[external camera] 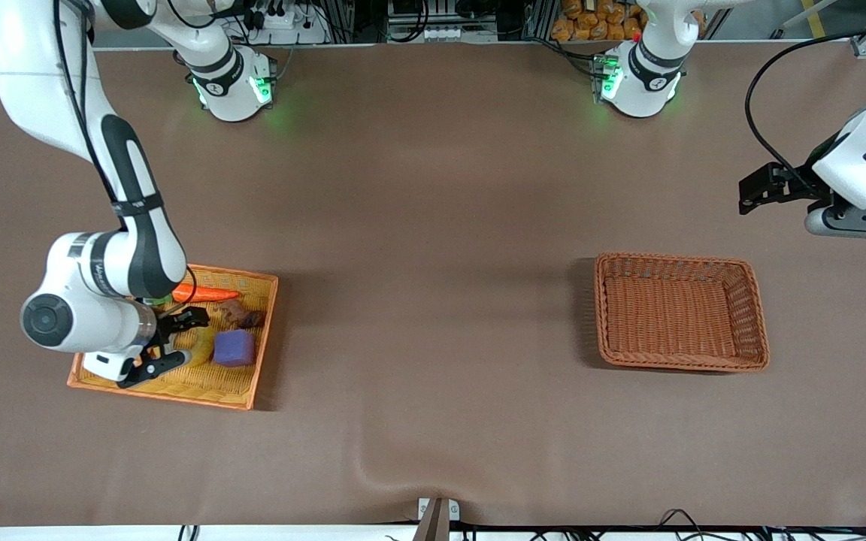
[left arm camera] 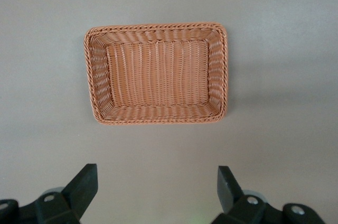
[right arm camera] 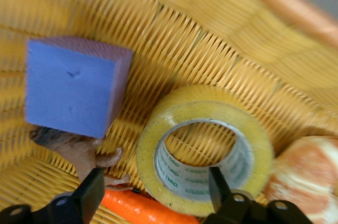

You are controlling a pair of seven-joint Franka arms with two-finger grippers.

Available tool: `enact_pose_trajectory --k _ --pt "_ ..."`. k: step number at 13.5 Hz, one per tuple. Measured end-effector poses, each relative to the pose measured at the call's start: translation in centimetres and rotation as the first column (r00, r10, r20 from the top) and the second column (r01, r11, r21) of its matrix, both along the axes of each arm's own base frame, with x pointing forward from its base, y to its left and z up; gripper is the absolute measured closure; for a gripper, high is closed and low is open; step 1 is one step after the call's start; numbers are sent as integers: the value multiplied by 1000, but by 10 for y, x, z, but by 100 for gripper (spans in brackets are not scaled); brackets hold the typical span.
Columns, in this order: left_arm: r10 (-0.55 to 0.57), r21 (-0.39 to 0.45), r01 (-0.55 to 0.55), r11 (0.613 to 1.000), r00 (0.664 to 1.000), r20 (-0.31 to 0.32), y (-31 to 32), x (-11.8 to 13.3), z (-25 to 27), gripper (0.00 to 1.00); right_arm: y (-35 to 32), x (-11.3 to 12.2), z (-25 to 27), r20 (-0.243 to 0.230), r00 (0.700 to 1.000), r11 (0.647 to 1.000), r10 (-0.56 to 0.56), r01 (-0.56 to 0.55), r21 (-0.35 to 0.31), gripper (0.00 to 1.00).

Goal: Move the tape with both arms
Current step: 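Reach the right gripper down to the yellow tape roll in the tray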

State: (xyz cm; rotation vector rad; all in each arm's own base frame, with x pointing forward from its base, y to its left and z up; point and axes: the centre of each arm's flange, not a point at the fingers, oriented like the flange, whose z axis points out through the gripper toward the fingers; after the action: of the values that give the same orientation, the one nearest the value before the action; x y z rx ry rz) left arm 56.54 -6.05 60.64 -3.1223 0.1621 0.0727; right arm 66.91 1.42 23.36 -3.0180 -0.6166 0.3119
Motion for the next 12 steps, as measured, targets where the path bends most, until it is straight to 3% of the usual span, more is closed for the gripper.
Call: enact_pose_trajectory --k 3,5,8,9,12 --pt "0 0 0 1000 1000 0 0 0 0 0 -1 -6 -20 -31 999 1000 -17 17 25 17" --pt "0 0 0 1000 1000 0 0 0 0 0 -1 -8 -31 -27 1000 1000 -4 5 29 33" --pt "0 0 0 1000 1000 0 0 0 0 0 -2 -7 -36 -24 1000 999 10 -9 31 70" --pt "0 0 0 1000 1000 0 0 0 0 0 -2 -6 -33 -24 1000 999 11 -10 33 76" --pt "0 0 0 1000 1000 0 0 0 0 0 6 0 -6 -27 999 999 18 -17 48 76"
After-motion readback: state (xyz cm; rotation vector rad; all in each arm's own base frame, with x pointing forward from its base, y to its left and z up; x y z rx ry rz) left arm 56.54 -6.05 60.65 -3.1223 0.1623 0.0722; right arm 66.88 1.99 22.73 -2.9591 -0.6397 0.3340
